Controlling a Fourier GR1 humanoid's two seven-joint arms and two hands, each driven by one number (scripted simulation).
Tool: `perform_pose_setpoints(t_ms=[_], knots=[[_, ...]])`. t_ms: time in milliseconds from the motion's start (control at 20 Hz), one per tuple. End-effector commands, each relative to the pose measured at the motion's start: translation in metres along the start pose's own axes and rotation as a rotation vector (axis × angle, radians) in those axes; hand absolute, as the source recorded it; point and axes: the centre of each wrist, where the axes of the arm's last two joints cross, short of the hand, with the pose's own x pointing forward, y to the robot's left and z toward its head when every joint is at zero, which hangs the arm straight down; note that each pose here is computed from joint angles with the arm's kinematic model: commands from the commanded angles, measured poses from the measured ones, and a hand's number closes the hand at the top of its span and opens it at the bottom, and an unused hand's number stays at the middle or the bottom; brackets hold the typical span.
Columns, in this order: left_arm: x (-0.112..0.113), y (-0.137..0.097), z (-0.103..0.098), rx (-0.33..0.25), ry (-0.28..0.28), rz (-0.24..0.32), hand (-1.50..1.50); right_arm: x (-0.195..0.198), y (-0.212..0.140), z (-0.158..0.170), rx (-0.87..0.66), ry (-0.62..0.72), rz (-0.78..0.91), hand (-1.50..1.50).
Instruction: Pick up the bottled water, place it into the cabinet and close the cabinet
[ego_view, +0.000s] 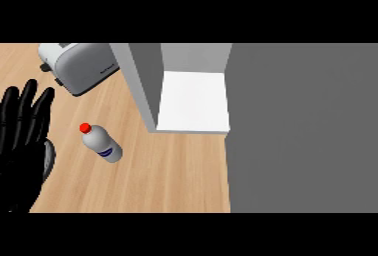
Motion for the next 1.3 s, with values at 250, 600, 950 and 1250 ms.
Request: perform_pose_setpoints(t_ms=[250, 600, 950, 1250], knots=[[-0.006, 0.060, -0.031, -0.230, -0.039, 0.213, -1.50, 0.022, 0.001, 0.017, 0.047, -0.060, -0.082, -1.50], [-0.004, 0.092, -0.019, -0.258, 0.266, 0.304, -1.50, 0.046, 0.002, 0.057, 0.129, 0.232, -0.212, -1.50], [0.002, 0.107, 0.010, -0.238, 0.316, 0.280, -1.50, 0.069, -0.002, 0.094, 0.102, 0.241, -0.219, -1.50], [-0.007, 0.100, 0.012, -0.241, 0.358, 0.250, -1.50, 0.071, -0.007, 0.099, 0.127, 0.235, -0.225, -1.50]])
